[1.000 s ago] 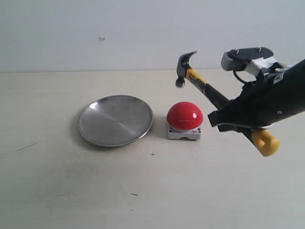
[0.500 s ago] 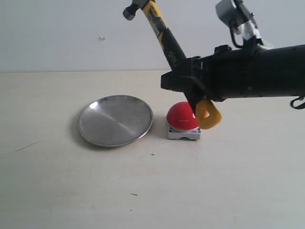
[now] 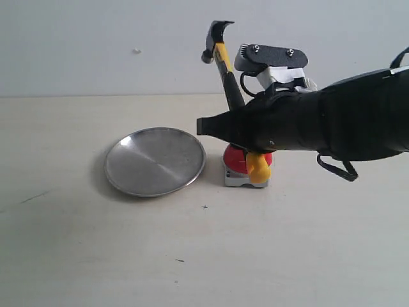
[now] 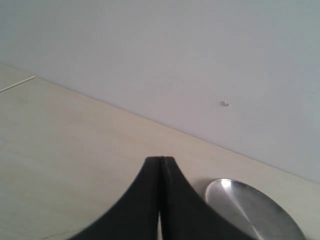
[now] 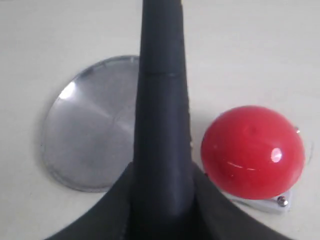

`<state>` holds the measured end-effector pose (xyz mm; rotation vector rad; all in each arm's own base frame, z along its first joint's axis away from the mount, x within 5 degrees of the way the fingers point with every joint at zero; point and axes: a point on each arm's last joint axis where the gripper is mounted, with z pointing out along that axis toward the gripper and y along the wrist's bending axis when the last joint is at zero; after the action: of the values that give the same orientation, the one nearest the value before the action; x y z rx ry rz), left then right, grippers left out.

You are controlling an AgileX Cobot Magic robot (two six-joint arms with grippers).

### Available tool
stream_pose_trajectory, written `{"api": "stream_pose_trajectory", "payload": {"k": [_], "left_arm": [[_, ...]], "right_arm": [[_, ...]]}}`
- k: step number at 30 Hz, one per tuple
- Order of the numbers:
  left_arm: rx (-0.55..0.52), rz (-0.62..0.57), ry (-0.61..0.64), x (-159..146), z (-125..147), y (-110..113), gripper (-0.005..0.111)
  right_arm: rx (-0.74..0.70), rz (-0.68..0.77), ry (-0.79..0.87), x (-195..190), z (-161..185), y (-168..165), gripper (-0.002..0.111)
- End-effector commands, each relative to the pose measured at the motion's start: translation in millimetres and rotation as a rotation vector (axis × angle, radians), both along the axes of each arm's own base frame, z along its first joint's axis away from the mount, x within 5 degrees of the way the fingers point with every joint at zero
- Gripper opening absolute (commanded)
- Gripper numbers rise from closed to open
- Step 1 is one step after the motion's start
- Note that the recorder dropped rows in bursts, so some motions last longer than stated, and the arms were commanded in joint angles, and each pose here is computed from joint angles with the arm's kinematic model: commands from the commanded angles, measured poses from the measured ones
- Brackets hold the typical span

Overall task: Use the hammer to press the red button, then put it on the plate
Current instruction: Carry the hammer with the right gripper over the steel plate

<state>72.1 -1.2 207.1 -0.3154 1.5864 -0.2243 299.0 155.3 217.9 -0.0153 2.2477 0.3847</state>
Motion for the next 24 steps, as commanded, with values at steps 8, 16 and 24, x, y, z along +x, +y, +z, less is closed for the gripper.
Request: {"api": "stream_pose_trajectory", "payload": {"k": [8, 16, 24], "left_arm": [[-0.001, 0.005, -0.004, -0.5, -0.5, 0.2, 0.0], [-0.001, 0.005, -0.004, -0.5, -0.5, 0.2, 0.0], [-0.001, 0.005, -0.004, -0.5, -0.5, 0.2, 0.0]], "right_arm": [[0.454, -0.022, -0.263, -3.4, 22.1, 55.6, 0.0], [0.592, -0.02, -0.129, 3.8, -18.0, 71.7, 0.0], [0.725, 0.03, -0.013, 27.3, -57.5, 82.7, 0.0]]}}
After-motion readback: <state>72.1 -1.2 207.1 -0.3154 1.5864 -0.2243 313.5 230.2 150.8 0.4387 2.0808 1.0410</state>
